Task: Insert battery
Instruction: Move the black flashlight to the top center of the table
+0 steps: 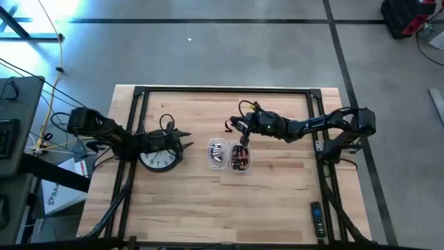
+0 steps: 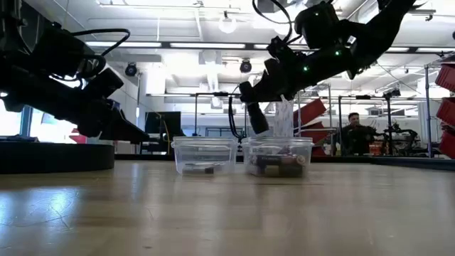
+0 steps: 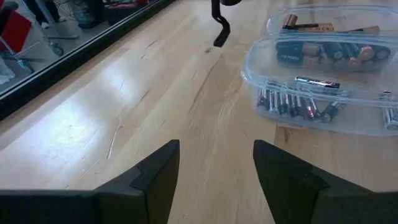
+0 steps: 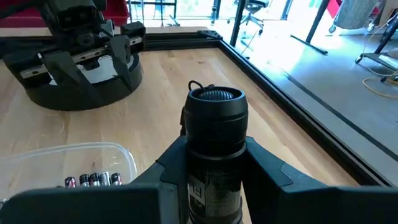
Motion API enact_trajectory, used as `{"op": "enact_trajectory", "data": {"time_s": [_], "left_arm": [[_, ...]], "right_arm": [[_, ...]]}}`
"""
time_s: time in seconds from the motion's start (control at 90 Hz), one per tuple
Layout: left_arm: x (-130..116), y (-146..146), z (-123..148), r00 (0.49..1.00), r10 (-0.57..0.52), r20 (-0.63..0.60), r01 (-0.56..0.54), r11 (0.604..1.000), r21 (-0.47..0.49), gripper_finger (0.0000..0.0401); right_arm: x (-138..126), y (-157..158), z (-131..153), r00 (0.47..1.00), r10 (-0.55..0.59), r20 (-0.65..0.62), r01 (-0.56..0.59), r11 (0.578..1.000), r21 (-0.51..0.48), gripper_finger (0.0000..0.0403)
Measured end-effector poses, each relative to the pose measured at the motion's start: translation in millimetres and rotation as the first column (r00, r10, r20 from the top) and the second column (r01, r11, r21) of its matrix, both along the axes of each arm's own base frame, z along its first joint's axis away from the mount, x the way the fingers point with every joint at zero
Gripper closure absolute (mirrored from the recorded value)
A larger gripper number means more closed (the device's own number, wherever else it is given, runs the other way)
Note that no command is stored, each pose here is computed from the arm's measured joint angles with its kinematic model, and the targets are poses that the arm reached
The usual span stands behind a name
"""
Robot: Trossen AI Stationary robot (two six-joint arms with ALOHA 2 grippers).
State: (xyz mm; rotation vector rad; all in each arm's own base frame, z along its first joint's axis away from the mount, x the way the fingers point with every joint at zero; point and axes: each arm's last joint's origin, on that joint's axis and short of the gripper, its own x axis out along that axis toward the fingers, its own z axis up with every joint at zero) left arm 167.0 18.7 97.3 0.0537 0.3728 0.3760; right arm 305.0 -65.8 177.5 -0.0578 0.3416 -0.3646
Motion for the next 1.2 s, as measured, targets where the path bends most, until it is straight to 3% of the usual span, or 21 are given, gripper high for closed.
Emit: {"op": "enact_trajectory", "data": {"time_s": [0.622,0.822,1.2], "left_arm": [[0.0,-0.1,0.0,1.0,0.0,0.0,0.0,1.0,0.0,0.0211],[0.0,-0.1,0.0,1.0,0.0,0.0,0.0,1.0,0.0,0.0211],[0.0,0.0,0.0,1.0,0.0,0.0,0.0,1.0,0.0,0.0211]], "right_arm": [[-26.9,-9.0,-27.1,0.99,-0.095,0.101,0.087,0.993,0.08,0.0326],[-20.3,-14.7,-47.7,0.986,-0.092,0.138,0.081,0.993,0.08,0.0326],[-19.3,-21.8,-51.6,0.98,-0.096,0.173,0.089,0.995,0.049,0.0326]]}}
